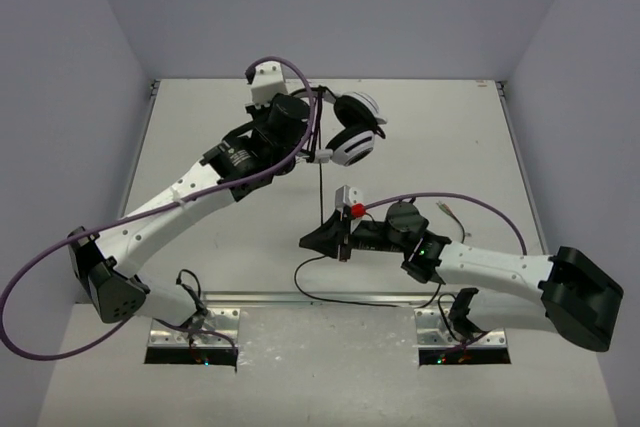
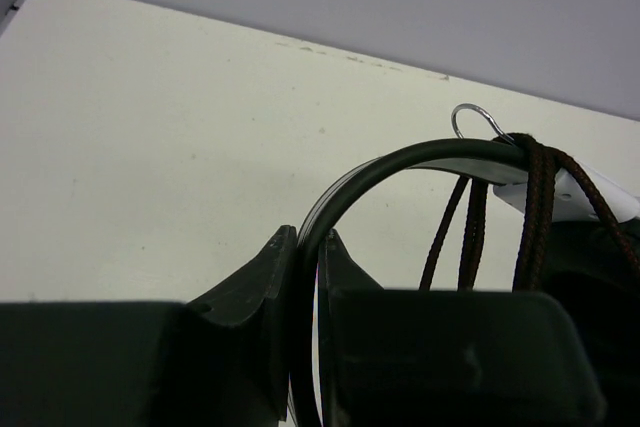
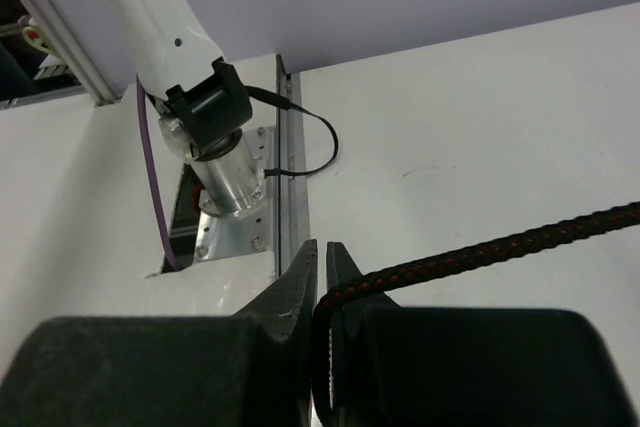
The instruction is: Wrap the headphones
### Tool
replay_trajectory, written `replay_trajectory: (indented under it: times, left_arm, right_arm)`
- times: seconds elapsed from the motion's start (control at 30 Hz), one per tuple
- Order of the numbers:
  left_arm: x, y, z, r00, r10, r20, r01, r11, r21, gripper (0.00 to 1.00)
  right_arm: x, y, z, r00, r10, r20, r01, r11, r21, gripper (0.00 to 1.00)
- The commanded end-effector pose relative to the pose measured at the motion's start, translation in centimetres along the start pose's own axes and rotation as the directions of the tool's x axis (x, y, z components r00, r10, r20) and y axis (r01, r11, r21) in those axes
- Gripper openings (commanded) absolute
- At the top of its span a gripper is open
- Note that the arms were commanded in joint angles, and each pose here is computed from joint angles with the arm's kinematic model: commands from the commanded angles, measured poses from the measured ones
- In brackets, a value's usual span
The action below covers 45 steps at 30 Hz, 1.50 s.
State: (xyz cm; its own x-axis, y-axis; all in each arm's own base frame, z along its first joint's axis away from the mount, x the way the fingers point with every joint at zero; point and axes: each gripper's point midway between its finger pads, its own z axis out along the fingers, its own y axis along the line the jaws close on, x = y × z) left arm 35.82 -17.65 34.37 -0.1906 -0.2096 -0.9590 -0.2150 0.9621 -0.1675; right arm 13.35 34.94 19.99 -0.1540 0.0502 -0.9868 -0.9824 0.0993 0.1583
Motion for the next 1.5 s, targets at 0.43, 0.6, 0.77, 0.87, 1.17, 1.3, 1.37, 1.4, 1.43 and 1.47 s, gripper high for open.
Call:
replay_trajectory:
  times: [0.43, 0.6, 0.77, 0.87, 1.17, 1.3, 1.37, 1.4, 1.43, 1.47]
  left_arm:
    - [-4.0, 3.3, 0.1, 0.857, -0.477, 0.194, 0.494, 0.868, -0.048, 0.00]
    - [-2.9, 5.3, 0.6, 0.878, -0.410, 0.249, 0.450, 0.883, -0.135, 0.00]
    - [-1.2, 6.9, 2.9, 0.898, -0.367, 0.242, 0.419, 0.882, -0.214, 0.00]
    - [-0.7, 7.7, 3.9, 0.904, -0.353, 0.240, 0.408, 0.880, -0.241, 0.00]
    - [4.3, 9.4, 5.3, 0.960, -0.236, 0.151, 0.274, 0.903, -0.330, 0.00]
    - [8.4, 10.5, 4.4, 0.969, -0.222, 0.103, 0.244, 0.912, -0.329, 0.00]
    - [9.7, 10.4, 3.9, 0.968, -0.233, 0.091, 0.249, 0.924, -0.289, 0.00]
    - [9.5, 10.3, 3.4, 0.969, -0.228, 0.094, 0.245, 0.932, -0.267, 0.00]
    - [9.8, 10.1, 3.1, 0.971, -0.221, 0.091, 0.237, 0.939, -0.248, 0.00]
    - [10.2, 9.5, 2.4, 0.973, -0.210, 0.094, 0.225, 0.953, -0.204, 0.00]
  right_arm:
    - [-1.8, 4.0, 2.7, 0.995, -0.052, -0.084, 0.037, 0.984, -0.174, 0.05]
    - [-4.4, 6.4, 2.1, 0.998, -0.043, -0.056, 0.027, 0.965, -0.261, 0.07]
    - [-5.3, 8.2, 1.4, 0.995, -0.069, -0.073, 0.044, 0.954, -0.297, 0.10]
    - [-6.1, 8.5, 0.8, 0.993, -0.089, -0.074, 0.065, 0.956, -0.285, 0.06]
    - [-7.7, 1.6, -0.9, 0.881, -0.305, -0.360, 0.329, 0.944, 0.005, 0.01]
    - [-10.5, -2.0, -1.0, 0.798, -0.387, -0.463, 0.484, 0.868, 0.108, 0.01]
    - [-12.2, -3.7, -0.7, 0.747, -0.427, -0.510, 0.562, 0.814, 0.143, 0.01]
    - [-12.6, -4.4, -0.6, 0.727, -0.440, -0.527, 0.589, 0.794, 0.151, 0.01]
    - [-12.9, -5.0, -0.6, 0.691, -0.469, -0.550, 0.629, 0.765, 0.138, 0.01]
    - [-14.5, -5.8, -0.1, 0.663, -0.500, -0.557, 0.673, 0.724, 0.150, 0.01]
